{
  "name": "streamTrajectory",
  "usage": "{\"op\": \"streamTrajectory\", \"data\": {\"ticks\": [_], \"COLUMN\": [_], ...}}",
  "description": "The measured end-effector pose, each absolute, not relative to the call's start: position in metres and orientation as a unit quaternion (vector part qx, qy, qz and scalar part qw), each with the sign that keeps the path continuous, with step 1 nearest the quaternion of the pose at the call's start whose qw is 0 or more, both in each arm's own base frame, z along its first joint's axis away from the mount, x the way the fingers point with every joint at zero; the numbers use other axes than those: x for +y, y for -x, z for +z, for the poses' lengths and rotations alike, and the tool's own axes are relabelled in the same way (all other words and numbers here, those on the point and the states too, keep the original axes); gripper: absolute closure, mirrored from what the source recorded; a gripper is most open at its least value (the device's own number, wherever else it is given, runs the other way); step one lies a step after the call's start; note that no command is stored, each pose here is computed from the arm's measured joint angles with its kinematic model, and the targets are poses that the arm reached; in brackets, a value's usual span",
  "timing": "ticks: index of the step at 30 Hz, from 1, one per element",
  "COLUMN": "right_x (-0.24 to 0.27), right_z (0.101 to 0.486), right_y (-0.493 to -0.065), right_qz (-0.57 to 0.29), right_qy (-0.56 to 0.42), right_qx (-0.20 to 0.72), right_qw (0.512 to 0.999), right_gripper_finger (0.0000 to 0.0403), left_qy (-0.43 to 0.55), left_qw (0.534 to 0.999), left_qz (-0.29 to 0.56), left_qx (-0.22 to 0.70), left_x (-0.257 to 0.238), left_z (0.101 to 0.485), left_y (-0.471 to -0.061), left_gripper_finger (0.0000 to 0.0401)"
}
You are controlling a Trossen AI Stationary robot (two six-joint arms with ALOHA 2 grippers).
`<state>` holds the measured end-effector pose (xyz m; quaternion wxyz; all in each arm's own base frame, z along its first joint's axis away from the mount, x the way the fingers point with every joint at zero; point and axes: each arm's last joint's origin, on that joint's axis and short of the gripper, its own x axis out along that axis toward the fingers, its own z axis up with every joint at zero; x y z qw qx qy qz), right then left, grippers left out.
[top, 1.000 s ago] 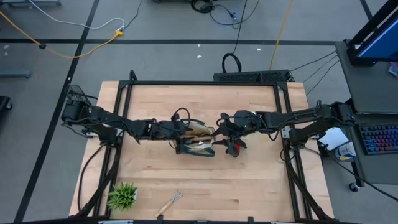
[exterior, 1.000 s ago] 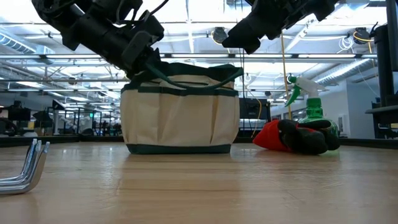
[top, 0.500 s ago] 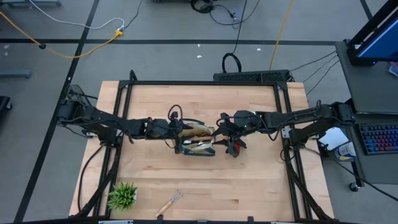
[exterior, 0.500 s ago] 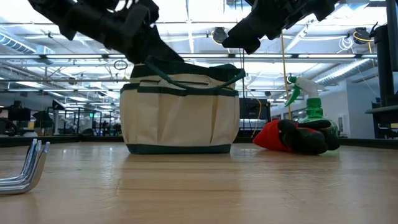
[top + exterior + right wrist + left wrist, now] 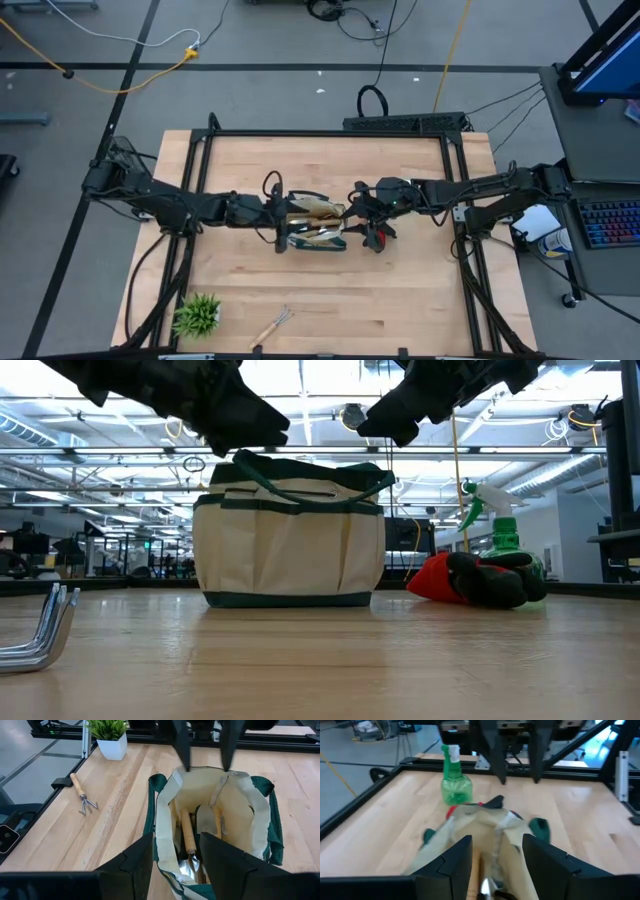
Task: Pick & Place Garden tools in Gardening bag
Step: Put the brown hand rake into the green gardening bag
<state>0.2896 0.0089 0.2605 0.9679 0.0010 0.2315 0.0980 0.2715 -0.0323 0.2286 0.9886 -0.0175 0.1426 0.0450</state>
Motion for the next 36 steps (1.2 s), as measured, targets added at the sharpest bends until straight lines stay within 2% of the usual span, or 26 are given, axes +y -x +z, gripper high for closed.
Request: {"op": "streamTrajectory", "data": {"ticks": [17,36], "right_x": [0.009,0.009], "right_z": [0.261,0.261], "right_y": [-0.290,-0.290], "right_qz": [0.098,0.098], "right_qy": [-0.001,-0.001], "right_qx": [0.232,0.232], "right_qw": [0.968,0.968], "right_gripper_finger": [0.0248,0.0248], "left_qy": [0.063,0.152], "left_qw": [0.986,0.967], "left_qz": [-0.015,-0.041], "left_qx": [0.151,0.203], "left_x": [-0.069,-0.097], "left_z": [0.227,0.219], "left_y": [-0.264,-0.252], "left_gripper_finger": [0.0224,0.0224]}}
